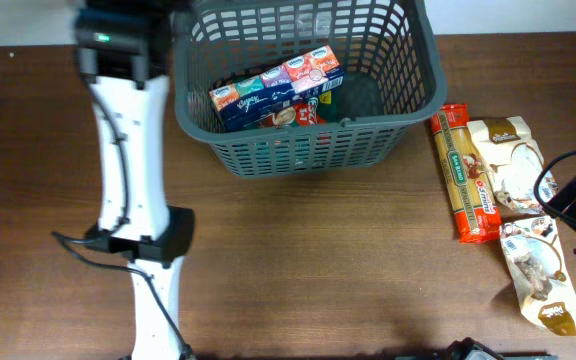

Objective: Pack container
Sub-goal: 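Carry the mint-green bar into the basket and release it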

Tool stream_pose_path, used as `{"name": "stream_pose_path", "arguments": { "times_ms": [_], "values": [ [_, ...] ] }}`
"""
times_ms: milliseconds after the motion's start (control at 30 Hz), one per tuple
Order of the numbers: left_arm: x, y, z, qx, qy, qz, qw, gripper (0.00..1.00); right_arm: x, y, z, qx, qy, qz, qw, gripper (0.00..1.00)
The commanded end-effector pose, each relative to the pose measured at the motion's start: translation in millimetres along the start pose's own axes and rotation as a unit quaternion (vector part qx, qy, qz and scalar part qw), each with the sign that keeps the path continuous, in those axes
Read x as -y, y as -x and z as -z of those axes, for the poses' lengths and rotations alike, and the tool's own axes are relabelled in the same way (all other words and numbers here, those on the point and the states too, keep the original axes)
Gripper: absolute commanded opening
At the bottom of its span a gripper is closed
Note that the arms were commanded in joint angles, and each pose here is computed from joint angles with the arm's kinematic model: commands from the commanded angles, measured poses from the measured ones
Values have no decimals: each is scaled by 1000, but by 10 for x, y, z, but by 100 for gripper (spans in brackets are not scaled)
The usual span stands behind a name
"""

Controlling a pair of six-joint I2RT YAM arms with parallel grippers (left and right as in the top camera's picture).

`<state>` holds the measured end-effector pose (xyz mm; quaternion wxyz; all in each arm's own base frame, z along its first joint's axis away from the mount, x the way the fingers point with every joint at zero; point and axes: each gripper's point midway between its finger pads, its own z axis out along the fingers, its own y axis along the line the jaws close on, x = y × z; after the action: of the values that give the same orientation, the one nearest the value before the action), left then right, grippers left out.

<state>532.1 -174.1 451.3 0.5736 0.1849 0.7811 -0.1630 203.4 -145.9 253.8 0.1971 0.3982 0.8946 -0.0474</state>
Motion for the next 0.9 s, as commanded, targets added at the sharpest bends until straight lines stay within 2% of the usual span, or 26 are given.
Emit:
{"name": "stream_pose_path", "arguments": {
  "times_ms": [0,67,167,300,433,467,533,633,733,833,867],
  "values": [
    [395,-60,-1,-7,-50,-201,978,2,26,20,15,5,-5,0,1000,99],
    [530,-278,-62,-41,-74,-259,962,2,26,19,15,5,-5,0,1000,99],
    [648,-772,-164,-112,-123,-345,924,2,26,20,15,5,-5,0,1000,99],
    [661,-1397,-392,-198,-163,-332,908,2,26,20,15,5,-5,0,1000,99],
    [522,-2021,-610,-278,-165,-317,892,2,26,20,15,5,-5,0,1000,99],
    [499,-2136,-629,-294,-165,-315,887,5,26,20,15,5,-5,0,1000,99],
    [463,-2319,-640,-319,-165,-311,880,29,26,20,15,5,-5,0,1000,99],
    [459,-2383,-642,-327,-167,-309,878,53,26,20,15,5,-5,0,1000,99],
    [472,-2309,-656,-315,-164,-313,881,68,26,20,15,5,-5,0,1000,99],
    [491,-2170,-637,-298,-157,-316,887,74,26,20,15,5,-5,0,1000,99],
    [496,-2116,-617,-294,-153,-313,890,79,26,20,15,5,-5,0,1000,99]
  ]
}}
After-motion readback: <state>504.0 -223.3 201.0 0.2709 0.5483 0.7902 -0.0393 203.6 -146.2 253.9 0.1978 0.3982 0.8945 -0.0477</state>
